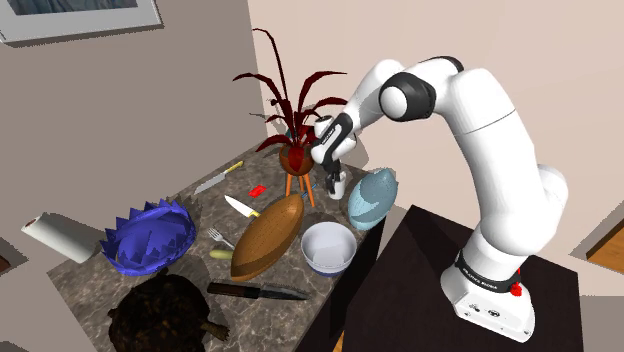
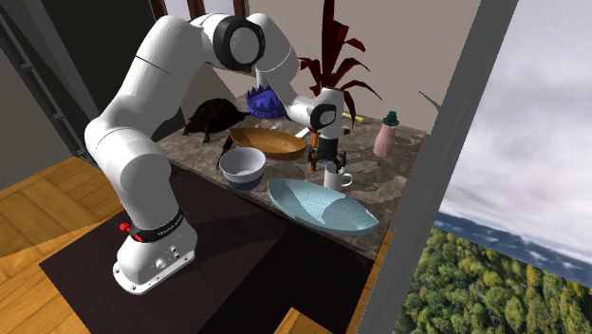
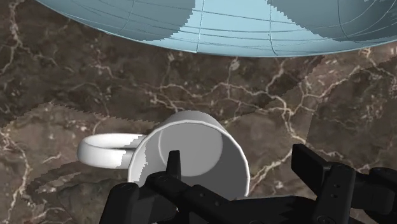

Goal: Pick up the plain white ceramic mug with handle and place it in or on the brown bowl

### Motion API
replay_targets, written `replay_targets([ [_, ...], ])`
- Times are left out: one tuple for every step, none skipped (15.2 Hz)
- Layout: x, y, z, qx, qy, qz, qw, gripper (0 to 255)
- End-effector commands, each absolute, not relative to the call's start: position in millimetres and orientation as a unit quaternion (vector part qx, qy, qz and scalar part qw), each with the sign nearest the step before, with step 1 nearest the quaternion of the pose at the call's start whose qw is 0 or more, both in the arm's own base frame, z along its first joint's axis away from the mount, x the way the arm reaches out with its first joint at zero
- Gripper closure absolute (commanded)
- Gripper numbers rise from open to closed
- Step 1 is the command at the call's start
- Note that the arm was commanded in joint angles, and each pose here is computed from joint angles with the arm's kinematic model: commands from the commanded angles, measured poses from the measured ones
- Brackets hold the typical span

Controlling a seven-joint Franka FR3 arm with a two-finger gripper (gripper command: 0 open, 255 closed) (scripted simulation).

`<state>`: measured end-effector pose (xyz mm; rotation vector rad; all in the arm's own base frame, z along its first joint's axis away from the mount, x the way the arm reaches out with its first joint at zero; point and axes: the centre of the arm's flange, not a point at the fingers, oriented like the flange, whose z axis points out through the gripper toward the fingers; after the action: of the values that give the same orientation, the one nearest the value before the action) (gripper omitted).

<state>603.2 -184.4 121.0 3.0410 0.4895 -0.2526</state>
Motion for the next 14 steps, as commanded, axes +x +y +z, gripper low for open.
replay_targets([
  [602.5, -185.5, 117.0, 0.984, 0.158, -0.081, 0.026, 0],
  [602.5, -185.5, 117.0, 0.984, 0.158, -0.081, 0.026, 0],
  [602.5, -185.5, 117.0, 0.984, 0.158, -0.081, 0.026, 0],
  [602.5, -185.5, 117.0, 0.984, 0.158, -0.081, 0.026, 0],
  [602.5, -185.5, 117.0, 0.984, 0.158, -0.081, 0.026, 0],
  [602.5, -185.5, 117.0, 0.984, 0.158, -0.081, 0.026, 0],
  [602.5, -185.5, 117.1, 0.984, 0.158, -0.081, 0.026, 0],
  [602.5, -185.5, 117.1, 0.984, 0.158, -0.081, 0.026, 255],
  [602.5, -185.5, 117.1, 0.984, 0.158, -0.081, 0.026, 255],
  [602.5, -185.5, 117.1, 0.984, 0.158, -0.081, 0.026, 255],
  [602.5, -185.5, 117.1, 0.984, 0.158, -0.081, 0.026, 255],
  [602.5, -185.5, 117.1, 0.984, 0.158, -0.081, 0.026, 255],
  [602.5, -185.5, 117.1, 0.984, 0.158, -0.081, 0.026, 255],
  [602.5, -185.5, 117.1, 0.984, 0.158, -0.081, 0.026, 255],
])
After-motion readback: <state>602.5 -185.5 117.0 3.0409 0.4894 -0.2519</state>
